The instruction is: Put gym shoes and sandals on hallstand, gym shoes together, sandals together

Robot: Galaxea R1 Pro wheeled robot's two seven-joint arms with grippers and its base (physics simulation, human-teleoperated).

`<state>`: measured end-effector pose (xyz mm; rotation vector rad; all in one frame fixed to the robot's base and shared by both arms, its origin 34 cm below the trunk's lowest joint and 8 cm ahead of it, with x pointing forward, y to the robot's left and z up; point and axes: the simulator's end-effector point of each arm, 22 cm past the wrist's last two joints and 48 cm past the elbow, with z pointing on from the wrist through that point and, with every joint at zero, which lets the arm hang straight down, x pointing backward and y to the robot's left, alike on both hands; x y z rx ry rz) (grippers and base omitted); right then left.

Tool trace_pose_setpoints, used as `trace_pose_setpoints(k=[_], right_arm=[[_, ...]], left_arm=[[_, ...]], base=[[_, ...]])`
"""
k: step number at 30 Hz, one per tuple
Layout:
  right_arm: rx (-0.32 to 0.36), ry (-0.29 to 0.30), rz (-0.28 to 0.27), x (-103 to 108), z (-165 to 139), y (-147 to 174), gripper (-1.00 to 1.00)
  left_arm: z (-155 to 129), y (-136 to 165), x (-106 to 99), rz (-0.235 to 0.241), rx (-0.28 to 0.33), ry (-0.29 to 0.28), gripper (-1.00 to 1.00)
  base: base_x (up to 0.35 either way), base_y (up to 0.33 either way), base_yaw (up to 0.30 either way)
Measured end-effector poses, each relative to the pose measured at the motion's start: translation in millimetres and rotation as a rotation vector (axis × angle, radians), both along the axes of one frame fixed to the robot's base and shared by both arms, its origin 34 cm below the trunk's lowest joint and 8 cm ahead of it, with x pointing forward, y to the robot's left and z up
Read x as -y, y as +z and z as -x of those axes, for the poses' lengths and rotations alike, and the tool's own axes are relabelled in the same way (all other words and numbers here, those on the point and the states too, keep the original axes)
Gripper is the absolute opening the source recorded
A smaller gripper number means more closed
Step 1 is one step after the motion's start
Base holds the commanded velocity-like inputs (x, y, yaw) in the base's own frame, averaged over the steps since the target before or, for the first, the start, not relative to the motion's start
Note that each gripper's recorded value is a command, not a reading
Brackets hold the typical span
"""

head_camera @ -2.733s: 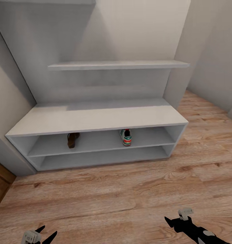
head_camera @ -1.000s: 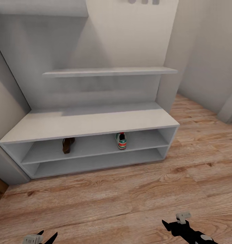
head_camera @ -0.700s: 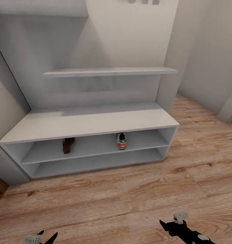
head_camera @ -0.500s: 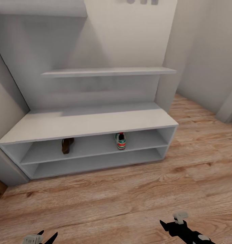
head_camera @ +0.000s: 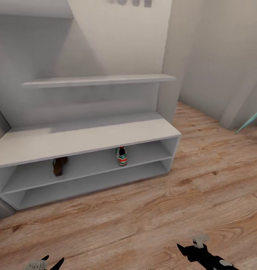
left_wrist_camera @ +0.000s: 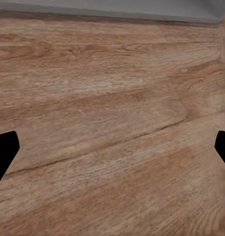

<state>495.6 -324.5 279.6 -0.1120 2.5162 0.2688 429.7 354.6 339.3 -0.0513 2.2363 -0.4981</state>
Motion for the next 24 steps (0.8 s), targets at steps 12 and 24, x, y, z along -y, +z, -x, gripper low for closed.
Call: trace_pose_setpoints(k=[12,24], right_arm=[[-0.010,-0.001,0.002,0.8,7.4,-2.9,1.00],[-0.006,-0.057,-0.008,7.8,10.0,-3.2,1.00]], left_arm=[[-0.1,0.0,-0.1,0.000,0.000,0.000,1.00],[-1.3,0.8,-1.6,0.003,0.004,0.011,1.00]], base=[[0.000,0.000,-0.269],[0.000,0.000,-0.293]])
